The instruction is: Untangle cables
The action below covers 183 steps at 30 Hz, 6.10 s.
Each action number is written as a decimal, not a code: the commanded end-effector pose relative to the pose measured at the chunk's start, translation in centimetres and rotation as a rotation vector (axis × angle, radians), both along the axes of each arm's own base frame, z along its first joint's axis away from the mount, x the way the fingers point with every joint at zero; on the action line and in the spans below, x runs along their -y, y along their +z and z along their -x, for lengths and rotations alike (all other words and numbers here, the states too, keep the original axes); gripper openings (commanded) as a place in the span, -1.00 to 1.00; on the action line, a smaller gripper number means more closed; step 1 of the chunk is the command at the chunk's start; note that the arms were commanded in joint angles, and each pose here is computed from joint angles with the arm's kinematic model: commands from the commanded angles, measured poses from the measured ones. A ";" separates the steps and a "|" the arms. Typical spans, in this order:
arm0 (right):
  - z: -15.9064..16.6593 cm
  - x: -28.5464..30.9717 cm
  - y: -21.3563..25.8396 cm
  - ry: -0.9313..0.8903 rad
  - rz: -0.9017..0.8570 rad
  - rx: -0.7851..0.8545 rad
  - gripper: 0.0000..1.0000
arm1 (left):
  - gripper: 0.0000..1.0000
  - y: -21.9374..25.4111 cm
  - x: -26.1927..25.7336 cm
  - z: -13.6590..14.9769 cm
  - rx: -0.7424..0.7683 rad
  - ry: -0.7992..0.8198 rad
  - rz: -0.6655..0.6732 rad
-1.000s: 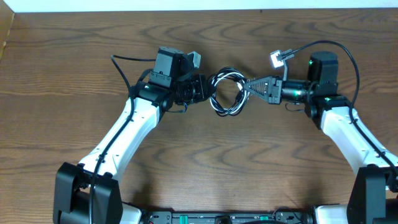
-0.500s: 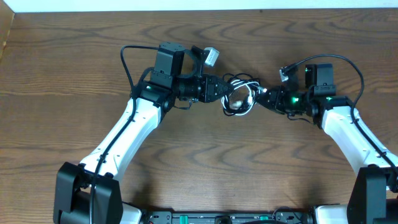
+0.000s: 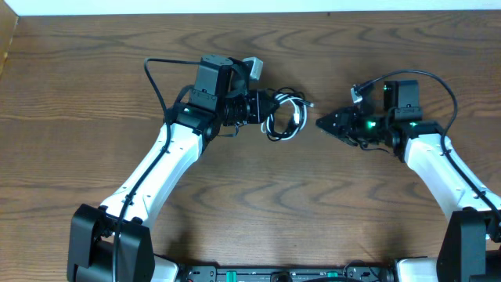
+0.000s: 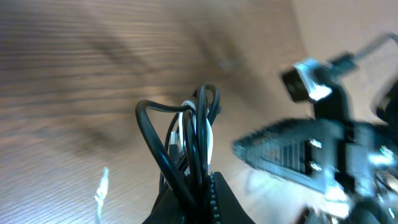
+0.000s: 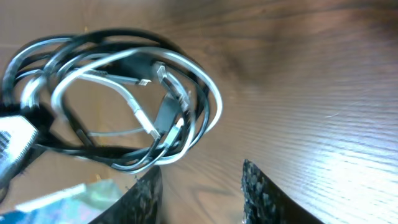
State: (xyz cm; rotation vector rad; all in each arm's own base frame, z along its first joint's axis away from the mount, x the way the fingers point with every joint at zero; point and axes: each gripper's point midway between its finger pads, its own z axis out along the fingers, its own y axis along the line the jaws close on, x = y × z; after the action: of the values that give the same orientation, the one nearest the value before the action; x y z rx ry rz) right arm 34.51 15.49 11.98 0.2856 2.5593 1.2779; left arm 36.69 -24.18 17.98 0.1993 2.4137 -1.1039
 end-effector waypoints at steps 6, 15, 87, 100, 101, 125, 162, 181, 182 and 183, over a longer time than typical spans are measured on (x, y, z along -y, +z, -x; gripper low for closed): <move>-0.3 -4.4 0.9 -0.092 -0.045 -0.097 -0.33 | -0.85 0.4 0.3 -0.7 0.002 0.091 -0.038; -0.1 -5.8 -1.8 -0.095 -0.012 -0.164 -0.40 | -0.85 0.4 0.6 -0.5 -0.009 0.093 -0.031; 6.2 -11.6 7.3 0.611 -0.403 0.330 -0.98 | -0.85 4.6 -1.2 -5.6 0.352 0.125 -0.059; 5.7 -9.2 -3.3 0.306 0.147 0.011 -0.70 | -0.85 8.2 -5.7 -9.4 0.183 0.455 0.250; 5.7 -9.0 -3.5 0.299 0.160 0.003 -0.58 | -0.85 8.2 -6.0 -9.5 0.173 0.467 0.257; -1.0 -6.4 1.1 0.284 0.160 0.435 0.63 | -0.85 8.0 -2.8 -5.8 -0.148 0.320 0.448; -2.3 -3.9 1.3 0.212 0.154 0.417 -0.98 | -0.38 1.4 -6.5 -5.4 -0.157 0.451 0.124; 0.3 4.0 -2.8 -0.246 0.241 -0.149 -0.73 | 0.39 -1.7 -2.0 0.7 -0.075 0.052 -0.109; 0.4 4.4 -3.2 -0.267 0.278 -0.162 -0.50 | 0.39 -1.8 -2.1 0.7 -0.074 0.059 -0.119; 0.6 4.4 -3.5 -0.271 0.306 -0.167 -0.24 | 0.39 -1.8 -2.1 0.6 -0.069 0.061 -0.121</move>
State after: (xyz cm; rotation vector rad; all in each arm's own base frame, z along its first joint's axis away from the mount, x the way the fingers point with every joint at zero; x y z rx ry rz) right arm 33.80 12.54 9.33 0.5416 2.6836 0.9778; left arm 36.17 -21.58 15.37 -0.0052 2.5713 -0.9736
